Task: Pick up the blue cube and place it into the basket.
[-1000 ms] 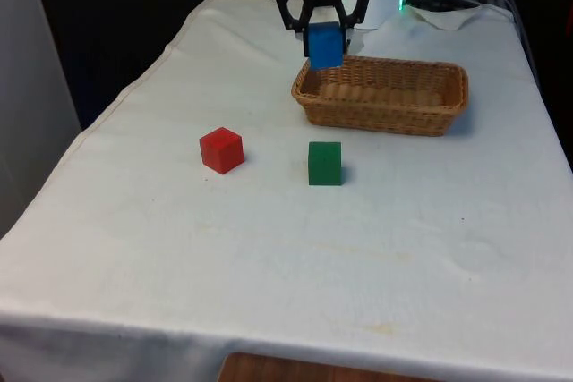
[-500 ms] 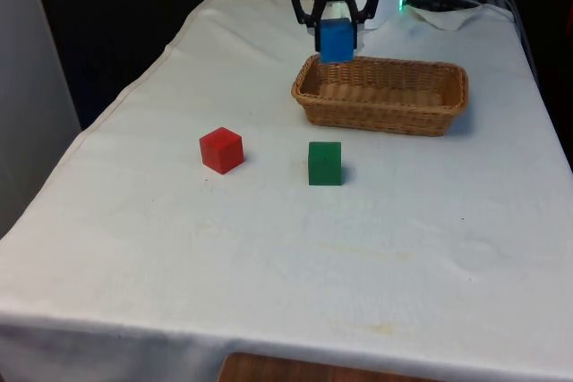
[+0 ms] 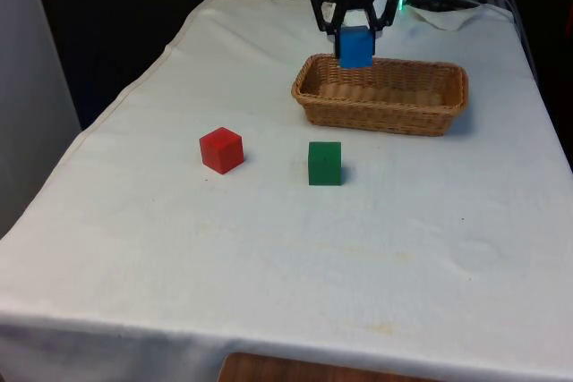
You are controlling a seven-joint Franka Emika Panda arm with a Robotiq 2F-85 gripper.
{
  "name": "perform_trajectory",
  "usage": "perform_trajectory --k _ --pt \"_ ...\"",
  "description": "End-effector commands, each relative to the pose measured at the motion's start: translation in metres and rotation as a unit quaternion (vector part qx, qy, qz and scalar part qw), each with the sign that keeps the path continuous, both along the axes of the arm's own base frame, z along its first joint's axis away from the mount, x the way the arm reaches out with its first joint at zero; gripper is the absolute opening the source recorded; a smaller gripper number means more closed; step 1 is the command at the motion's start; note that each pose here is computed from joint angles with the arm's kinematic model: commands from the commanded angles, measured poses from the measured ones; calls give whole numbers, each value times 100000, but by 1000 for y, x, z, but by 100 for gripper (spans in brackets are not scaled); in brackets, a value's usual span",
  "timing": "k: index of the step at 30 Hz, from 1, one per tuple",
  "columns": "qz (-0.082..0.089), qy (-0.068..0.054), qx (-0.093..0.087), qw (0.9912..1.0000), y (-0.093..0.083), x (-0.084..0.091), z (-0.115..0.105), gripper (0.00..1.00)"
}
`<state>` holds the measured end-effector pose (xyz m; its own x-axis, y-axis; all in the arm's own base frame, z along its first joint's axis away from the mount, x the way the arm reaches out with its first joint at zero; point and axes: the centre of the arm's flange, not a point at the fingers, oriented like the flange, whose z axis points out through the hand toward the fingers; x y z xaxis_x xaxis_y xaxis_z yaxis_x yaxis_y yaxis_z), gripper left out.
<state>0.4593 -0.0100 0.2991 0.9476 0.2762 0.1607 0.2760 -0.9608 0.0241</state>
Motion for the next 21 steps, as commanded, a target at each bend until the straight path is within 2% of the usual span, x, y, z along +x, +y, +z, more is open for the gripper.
perform_trajectory --k 1,8,9,10,12,18,19,20,21 --pt "-178 -663 -790 99995 2 -4 -2 0" --pt "428 -1662 -790 99982 18 -22 -19 0" --pt "428 -1662 -790 99982 18 -22 -19 0" --pt "590 -1019 -74 99993 18 -19 -18 0" --pt "669 -1863 -783 99977 23 -28 -26 0" --pt "1277 -2314 -688 99963 31 -40 -41 0" --pt "1489 -1803 -170 99973 33 -40 -38 0" --pt "1335 -2363 -647 99961 31 -40 -44 0" --pt "1347 -2362 -589 99961 31 -41 -46 0"
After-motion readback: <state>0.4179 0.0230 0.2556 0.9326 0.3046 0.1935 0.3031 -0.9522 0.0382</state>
